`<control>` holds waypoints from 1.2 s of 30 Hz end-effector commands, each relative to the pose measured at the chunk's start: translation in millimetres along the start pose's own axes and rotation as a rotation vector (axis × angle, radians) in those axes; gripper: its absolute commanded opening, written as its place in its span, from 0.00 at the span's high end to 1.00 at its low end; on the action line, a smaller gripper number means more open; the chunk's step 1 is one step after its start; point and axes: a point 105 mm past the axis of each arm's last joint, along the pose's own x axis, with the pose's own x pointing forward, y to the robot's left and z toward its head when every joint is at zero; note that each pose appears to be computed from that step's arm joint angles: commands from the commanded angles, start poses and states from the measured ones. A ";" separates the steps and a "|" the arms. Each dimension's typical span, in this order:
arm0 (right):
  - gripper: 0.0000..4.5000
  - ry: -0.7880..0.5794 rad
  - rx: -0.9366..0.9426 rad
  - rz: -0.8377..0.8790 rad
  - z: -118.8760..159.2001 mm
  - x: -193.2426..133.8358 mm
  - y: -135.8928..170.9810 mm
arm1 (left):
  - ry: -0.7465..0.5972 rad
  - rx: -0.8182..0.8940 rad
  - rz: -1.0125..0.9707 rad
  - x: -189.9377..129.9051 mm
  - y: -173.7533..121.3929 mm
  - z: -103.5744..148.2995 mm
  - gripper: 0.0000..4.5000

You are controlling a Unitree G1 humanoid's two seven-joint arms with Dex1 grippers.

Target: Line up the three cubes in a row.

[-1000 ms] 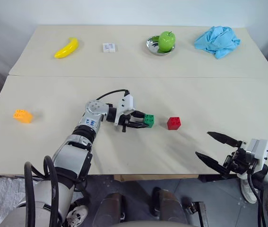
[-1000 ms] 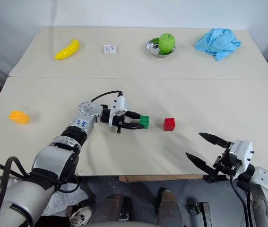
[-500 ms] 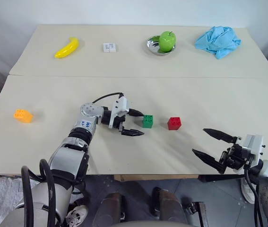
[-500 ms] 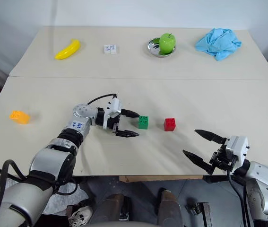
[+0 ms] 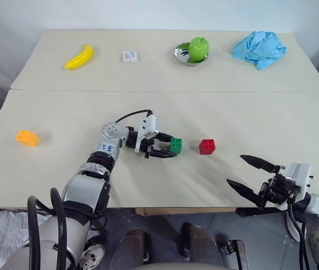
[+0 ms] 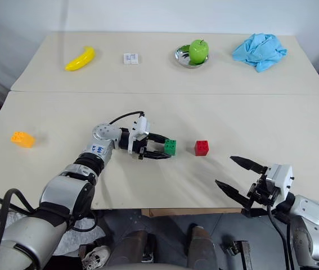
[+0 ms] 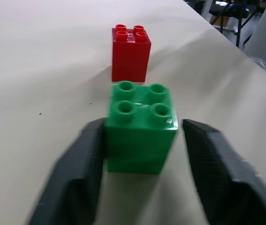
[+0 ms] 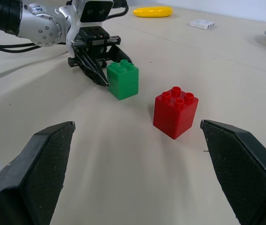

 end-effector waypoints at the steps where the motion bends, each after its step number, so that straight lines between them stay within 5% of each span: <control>1: 0.00 -0.019 -0.029 0.004 7.6 0.5 3.5 | -0.006 0.013 -0.008 2.2 -0.1 2.8 0.67; 13: 0.00 -0.006 -0.026 -0.004 7.0 -3.4 4.9 | 0.013 0.010 0.027 6.9 3.4 0.3 0.67; 22: 0.00 -0.004 -0.028 -0.004 7.2 -3.3 4.8 | -0.047 0.045 -0.010 -2.1 0.7 11.8 0.05; 31: 0.00 -0.052 0.001 0.079 22.1 10.9 4.6 | -0.151 0.134 0.249 -86.8 0.0 14.6 0.02; 36: 0.00 -0.084 -0.014 0.170 30.7 32.1 9.1 | -0.188 0.152 0.511 -140.5 -34.0 15.2 0.02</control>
